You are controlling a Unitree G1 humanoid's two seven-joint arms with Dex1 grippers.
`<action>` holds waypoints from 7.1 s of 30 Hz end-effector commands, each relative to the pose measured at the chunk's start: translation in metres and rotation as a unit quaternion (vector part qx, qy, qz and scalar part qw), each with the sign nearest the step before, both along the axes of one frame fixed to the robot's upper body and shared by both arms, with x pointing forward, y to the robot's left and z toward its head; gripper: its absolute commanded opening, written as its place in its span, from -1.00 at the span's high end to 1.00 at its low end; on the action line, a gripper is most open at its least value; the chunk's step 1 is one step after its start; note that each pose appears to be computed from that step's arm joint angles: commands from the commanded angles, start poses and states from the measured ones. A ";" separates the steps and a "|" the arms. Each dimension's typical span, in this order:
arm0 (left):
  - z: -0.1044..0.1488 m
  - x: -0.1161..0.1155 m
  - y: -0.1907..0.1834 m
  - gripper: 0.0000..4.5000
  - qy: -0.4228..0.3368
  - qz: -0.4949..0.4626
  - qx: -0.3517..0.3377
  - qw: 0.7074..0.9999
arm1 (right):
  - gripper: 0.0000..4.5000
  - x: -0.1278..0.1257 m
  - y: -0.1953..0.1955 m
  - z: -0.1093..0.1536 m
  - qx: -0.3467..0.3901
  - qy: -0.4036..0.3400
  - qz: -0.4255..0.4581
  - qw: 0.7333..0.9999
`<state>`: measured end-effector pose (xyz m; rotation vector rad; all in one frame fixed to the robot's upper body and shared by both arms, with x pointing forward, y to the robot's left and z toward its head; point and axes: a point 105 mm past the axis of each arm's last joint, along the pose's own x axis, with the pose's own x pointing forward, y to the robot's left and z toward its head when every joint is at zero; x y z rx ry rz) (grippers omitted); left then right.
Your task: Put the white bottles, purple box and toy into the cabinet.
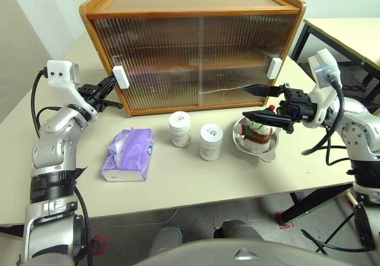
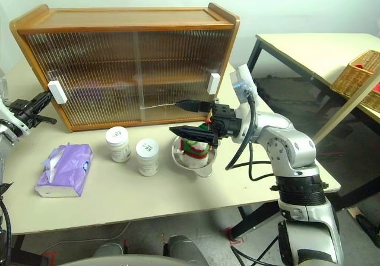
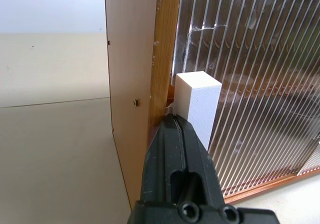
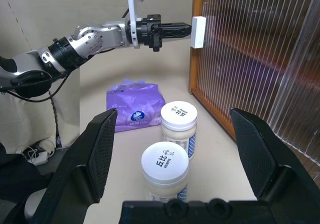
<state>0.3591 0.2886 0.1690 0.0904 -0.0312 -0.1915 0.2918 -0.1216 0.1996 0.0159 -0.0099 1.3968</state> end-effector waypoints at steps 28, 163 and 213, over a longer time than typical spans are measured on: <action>-0.006 0.050 -0.081 0.99 0.002 -0.181 0.017 0.983 | -1.00 -0.003 -0.003 0.002 -0.002 -0.010 -0.015 1.000; -0.079 -0.122 -0.019 0.82 0.286 -0.475 0.403 0.729 | -1.00 0.010 0.004 0.000 -0.007 -0.009 0.007 1.000; 0.092 0.005 -0.058 0.99 0.160 -0.432 0.472 0.752 | -1.00 0.014 0.008 -0.009 0.001 -0.003 -0.001 1.000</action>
